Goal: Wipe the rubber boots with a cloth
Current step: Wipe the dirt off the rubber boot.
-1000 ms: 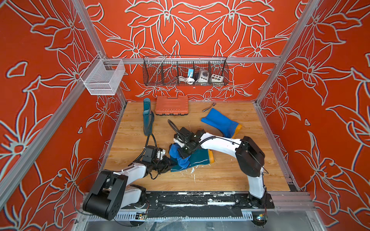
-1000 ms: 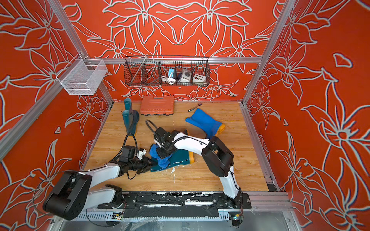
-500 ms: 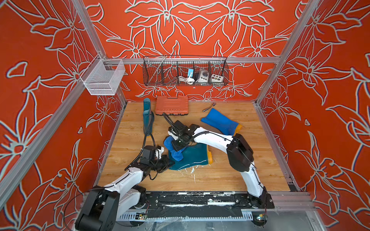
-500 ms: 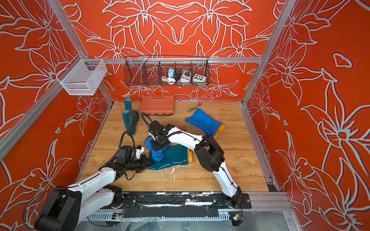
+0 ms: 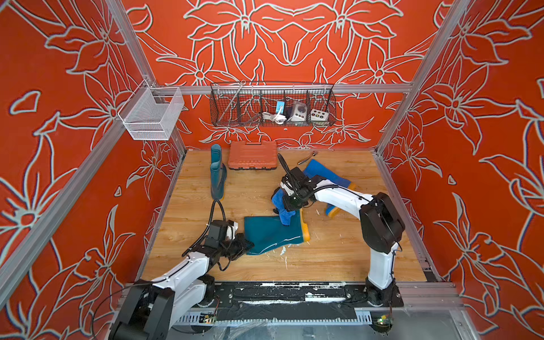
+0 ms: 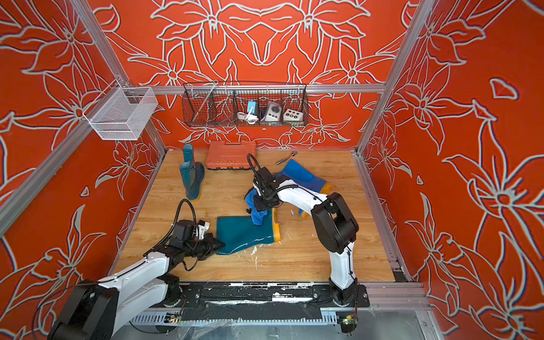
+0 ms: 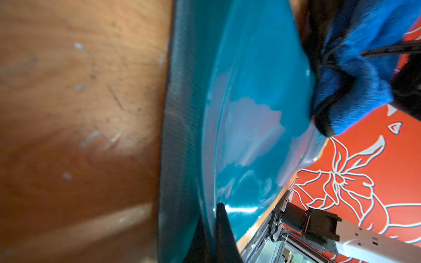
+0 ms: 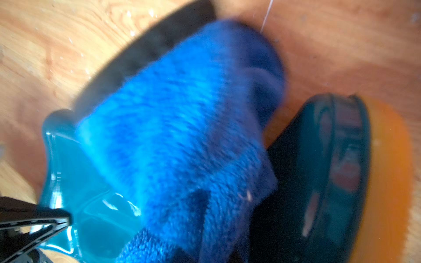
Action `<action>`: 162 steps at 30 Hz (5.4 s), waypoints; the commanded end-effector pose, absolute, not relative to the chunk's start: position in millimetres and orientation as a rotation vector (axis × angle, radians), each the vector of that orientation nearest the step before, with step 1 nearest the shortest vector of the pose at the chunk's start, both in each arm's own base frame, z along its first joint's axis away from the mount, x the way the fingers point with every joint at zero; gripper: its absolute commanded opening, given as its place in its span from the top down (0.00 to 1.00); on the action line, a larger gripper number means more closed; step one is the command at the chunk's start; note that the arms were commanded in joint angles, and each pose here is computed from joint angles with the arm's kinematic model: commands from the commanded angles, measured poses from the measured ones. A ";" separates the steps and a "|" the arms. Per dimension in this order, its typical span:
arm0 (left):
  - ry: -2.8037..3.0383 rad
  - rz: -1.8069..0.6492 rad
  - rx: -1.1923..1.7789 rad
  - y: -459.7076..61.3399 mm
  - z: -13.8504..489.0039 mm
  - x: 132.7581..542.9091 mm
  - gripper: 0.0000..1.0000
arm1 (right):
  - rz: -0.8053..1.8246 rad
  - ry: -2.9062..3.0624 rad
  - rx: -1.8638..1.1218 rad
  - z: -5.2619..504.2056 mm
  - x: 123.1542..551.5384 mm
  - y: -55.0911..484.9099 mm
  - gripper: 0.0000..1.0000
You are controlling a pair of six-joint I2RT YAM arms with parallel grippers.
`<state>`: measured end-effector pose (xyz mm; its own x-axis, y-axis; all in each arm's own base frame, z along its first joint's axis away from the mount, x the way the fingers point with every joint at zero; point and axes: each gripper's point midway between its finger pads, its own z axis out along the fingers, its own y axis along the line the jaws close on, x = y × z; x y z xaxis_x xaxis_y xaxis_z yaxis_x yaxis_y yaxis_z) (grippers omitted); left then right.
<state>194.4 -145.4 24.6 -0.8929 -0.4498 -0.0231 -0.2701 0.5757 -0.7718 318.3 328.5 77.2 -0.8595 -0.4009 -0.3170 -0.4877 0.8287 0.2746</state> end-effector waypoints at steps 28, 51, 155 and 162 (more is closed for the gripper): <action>2.580 -1.247 -0.621 -146.2 36.0 189.0 1.00 | 0.666 2.662 -1.078 77.9 224.7 461.6 1.00; 2.580 -1.259 -0.624 -147.0 36.7 187.7 1.00 | 0.656 2.713 -0.924 75.1 214.3 408.8 1.00; 2.582 -1.514 -0.243 -174.2 158.2 211.1 1.00 | 0.490 2.834 -0.823 85.3 246.1 279.2 1.00; 2.572 -1.504 -0.248 -172.7 159.5 207.7 1.00 | 0.489 2.751 -0.622 115.0 353.2 261.3 1.00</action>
<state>208.5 -170.5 143.3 -0.9715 -0.2369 -0.0085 -0.1164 0.5080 -0.8534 323.9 268.3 108.6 -0.8807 -0.3619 -0.3058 -0.4520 0.8350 0.3138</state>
